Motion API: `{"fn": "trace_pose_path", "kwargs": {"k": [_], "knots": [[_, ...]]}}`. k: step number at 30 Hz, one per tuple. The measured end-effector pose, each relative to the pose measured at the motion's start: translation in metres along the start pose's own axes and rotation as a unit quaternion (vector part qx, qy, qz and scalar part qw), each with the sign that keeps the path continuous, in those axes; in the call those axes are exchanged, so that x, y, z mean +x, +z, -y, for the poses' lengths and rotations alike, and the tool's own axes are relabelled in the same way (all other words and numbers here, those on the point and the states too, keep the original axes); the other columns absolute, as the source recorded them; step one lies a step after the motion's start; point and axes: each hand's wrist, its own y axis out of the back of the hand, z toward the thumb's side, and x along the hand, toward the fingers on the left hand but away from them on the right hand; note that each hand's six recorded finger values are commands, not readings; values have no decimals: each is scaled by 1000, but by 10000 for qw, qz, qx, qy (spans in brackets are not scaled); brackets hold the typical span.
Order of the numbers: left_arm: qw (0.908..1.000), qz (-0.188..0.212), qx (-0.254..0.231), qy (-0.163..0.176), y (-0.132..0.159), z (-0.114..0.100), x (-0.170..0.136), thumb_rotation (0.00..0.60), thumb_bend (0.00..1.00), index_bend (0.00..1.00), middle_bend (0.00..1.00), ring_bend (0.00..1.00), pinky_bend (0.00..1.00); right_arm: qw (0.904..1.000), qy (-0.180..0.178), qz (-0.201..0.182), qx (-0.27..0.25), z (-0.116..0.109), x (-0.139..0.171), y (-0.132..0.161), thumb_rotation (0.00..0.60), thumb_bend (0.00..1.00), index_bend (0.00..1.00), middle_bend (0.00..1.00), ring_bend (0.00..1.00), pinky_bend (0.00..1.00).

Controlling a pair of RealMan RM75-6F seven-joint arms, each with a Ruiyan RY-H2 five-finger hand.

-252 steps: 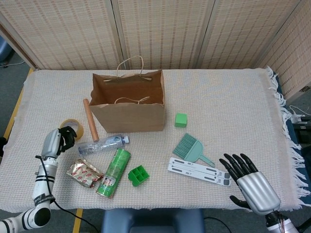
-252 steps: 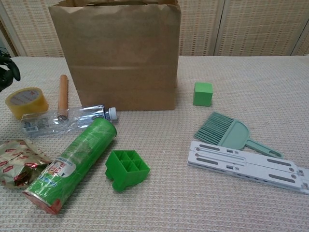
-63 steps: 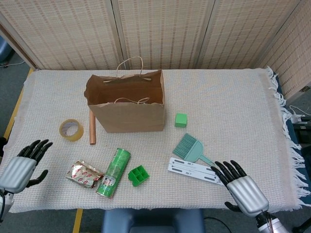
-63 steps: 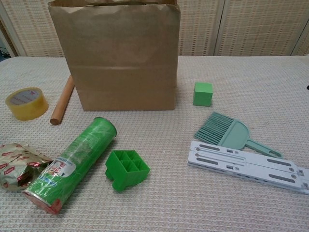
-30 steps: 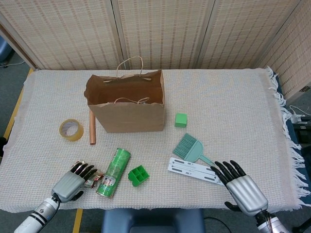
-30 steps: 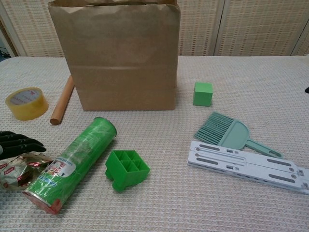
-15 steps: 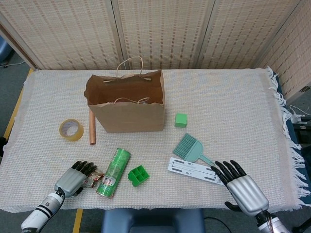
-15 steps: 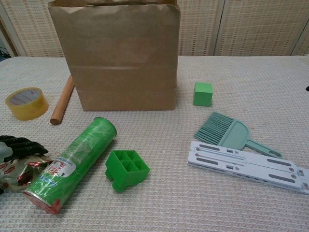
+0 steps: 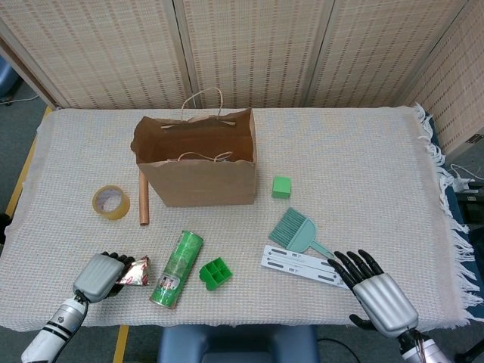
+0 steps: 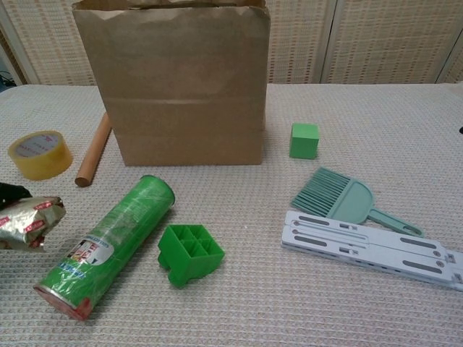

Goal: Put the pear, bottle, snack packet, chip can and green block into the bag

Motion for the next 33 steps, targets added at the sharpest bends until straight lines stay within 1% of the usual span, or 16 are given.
{"fn": "trace_pose_path", "kwargs": {"k": [3, 5, 6, 8, 9, 12, 13, 16, 17, 19, 21, 22, 24, 28, 31, 33], "knots": [[9977, -328, -334, 499, -14, -28, 4, 600, 662, 684, 688, 664, 786, 10000, -4, -11, -3, 0, 0, 0, 600, 59, 0, 0, 0, 0], [9922, -606, -702, 828, -25, -47, 8, 600, 663, 683, 687, 664, 786, 10000, 0, -15, -1, 0, 1, 1, 600, 58, 0, 0, 0, 0], [9885, -730, -907, 965, -29, -55, 9, 600, 663, 683, 687, 664, 786, 10000, 6, -20, 4, 0, 1, 1, 600, 58, 0, 0, 0, 0], [9753, -1016, -1484, 1284, -39, -75, 14, 600, 663, 680, 686, 664, 786, 10000, 20, -29, 16, 1, 1, 1, 600, 59, 0, 0, 0, 0], [9675, -1128, -1764, 1422, -43, -84, 15, 600, 664, 678, 685, 665, 786, 10000, 31, -35, 26, 2, 1, 2, 600, 59, 0, 0, 0, 0], [9334, -1412, -2711, 1880, -54, -116, 23, 600, 664, 675, 684, 665, 785, 10000, 49, -39, 42, 3, 0, 2, 600, 59, 0, 0, 0, 0], [9181, -1465, -3074, 2030, -55, -129, 26, 600, 663, 675, 684, 665, 785, 10000, 52, -37, 46, 3, 0, 2, 600, 59, 0, 0, 0, 0], [8840, -1466, -3827, 2250, -53, -155, 35, 600, 663, 674, 684, 665, 783, 10000, 60, -31, 67, 3, 0, 2, 600, 59, 0, 0, 0, 0], [8693, -1423, -4130, 2316, -49, -166, 39, 600, 663, 674, 684, 665, 783, 10000, 61, -30, 70, 4, -1, 2, 600, 59, 0, 0, 0, 0], [8471, -1287, -4569, 2389, -40, -185, 45, 600, 663, 673, 684, 665, 783, 9999, 62, -29, 74, 4, -1, 2, 600, 59, 0, 0, 0, 0], [8357, -1172, -4800, 2397, -32, -196, 50, 600, 663, 672, 684, 664, 783, 9999, 61, -18, 85, 4, -1, 2, 600, 59, 0, 0, 0, 0], [8314, -1089, -4899, 2387, -26, -203, 55, 600, 663, 673, 684, 664, 782, 9999, 59, -10, 86, 4, -1, 1, 600, 59, 0, 0, 0, 0], [8310, -872, -4959, 2364, -10, -215, 65, 600, 663, 672, 684, 664, 779, 9999, 70, 21, 83, 4, -2, 0, 600, 59, 0, 0, 0, 0], [8378, -303, -4918, 2353, 37, -243, 94, 600, 660, 671, 682, 664, 777, 9998, 141, 62, 96, 7, -5, -3, 600, 59, 0, 0, 0, 0], [8443, -83, -4865, 2246, 70, -251, 117, 600, 659, 671, 682, 665, 777, 9998, 175, 78, 102, 8, -6, -3, 600, 59, 0, 0, 0, 0], [8488, -16, -4797, 2221, 84, -254, 128, 600, 658, 671, 682, 665, 777, 9998, 163, 83, 91, 7, -7, -3, 600, 58, 0, 0, 0, 0]]}}
